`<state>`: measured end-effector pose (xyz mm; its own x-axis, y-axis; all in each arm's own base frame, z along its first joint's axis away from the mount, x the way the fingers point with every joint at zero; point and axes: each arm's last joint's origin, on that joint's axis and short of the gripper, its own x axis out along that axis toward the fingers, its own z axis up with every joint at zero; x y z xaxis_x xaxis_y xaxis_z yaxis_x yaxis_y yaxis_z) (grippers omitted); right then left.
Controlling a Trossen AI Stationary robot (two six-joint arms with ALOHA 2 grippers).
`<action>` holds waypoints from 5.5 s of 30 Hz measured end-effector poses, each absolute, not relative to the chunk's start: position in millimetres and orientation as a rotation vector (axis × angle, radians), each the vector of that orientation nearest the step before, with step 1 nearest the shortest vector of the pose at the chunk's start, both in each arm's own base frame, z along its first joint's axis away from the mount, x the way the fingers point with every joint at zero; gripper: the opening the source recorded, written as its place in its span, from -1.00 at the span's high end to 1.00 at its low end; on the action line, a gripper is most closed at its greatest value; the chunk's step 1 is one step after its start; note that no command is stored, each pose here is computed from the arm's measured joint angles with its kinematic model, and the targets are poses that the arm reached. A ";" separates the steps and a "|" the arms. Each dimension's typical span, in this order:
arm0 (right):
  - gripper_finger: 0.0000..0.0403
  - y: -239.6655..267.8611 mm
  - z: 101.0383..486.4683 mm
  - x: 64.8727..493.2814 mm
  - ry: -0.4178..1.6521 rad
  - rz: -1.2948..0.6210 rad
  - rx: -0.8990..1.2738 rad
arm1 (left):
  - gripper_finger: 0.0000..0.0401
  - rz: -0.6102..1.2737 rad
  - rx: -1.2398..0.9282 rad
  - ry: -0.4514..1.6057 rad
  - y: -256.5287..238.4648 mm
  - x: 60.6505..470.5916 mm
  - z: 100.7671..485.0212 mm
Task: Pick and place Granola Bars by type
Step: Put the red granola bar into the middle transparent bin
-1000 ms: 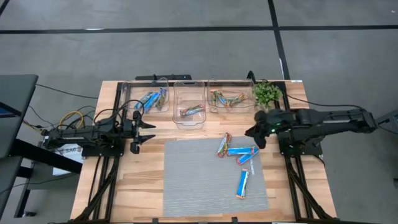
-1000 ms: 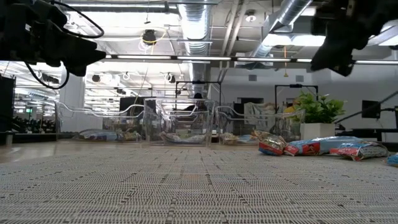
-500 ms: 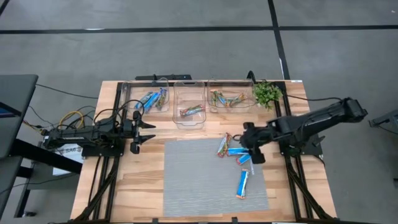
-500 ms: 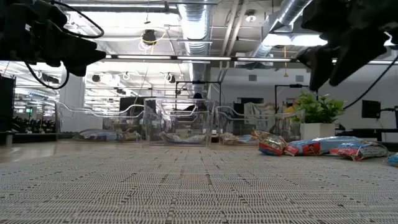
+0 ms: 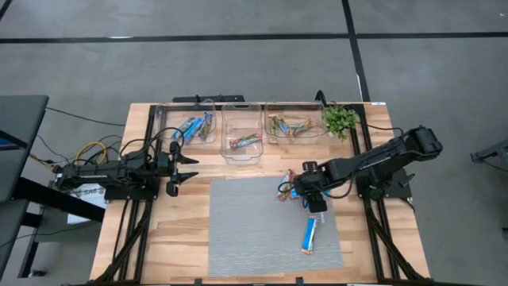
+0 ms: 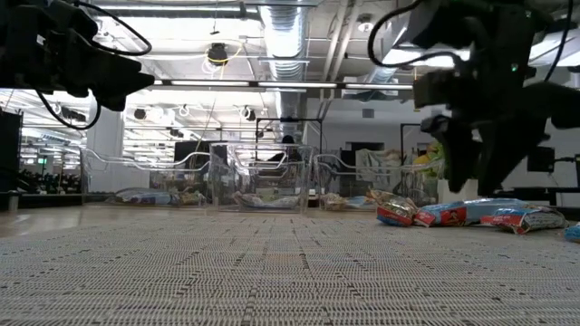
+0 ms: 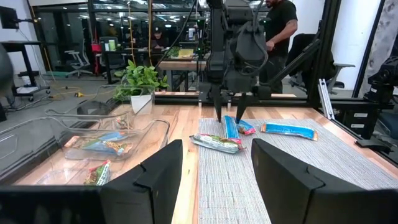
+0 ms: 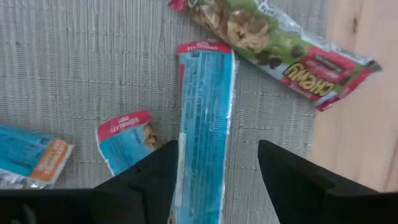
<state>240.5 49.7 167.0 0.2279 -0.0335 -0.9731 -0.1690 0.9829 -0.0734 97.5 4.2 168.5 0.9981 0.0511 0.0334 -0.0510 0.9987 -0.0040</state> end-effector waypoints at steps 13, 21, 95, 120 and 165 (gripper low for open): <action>0.05 51.0 143.7 251.1 1.392 0.073 -0.144 | 0.08 0.051 -0.003 -0.033 4.2 97.5 168.5; 0.27 50.0 136.3 255.4 1.397 0.070 -0.131 | 0.08 0.051 -0.003 -0.033 4.2 97.5 168.5; 0.74 -106.0 248.5 427.1 0.858 -0.174 -0.164 | 0.08 0.052 -0.003 -0.033 4.2 97.5 168.4; -0.03 -61.5 305.9 383.1 0.915 0.036 -0.261 | 0.08 0.051 -0.003 -0.033 4.2 97.5 168.4; 0.10 33.6 187.2 312.4 1.251 0.576 -0.695 | 0.08 0.052 -0.003 -0.017 4.3 98.8 167.2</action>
<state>312.4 33.6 187.2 0.2256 0.0181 -0.9741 -0.7282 0.6674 -0.1562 98.8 4.3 167.2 0.9985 0.0519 0.0168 -0.0519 0.9986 -0.0038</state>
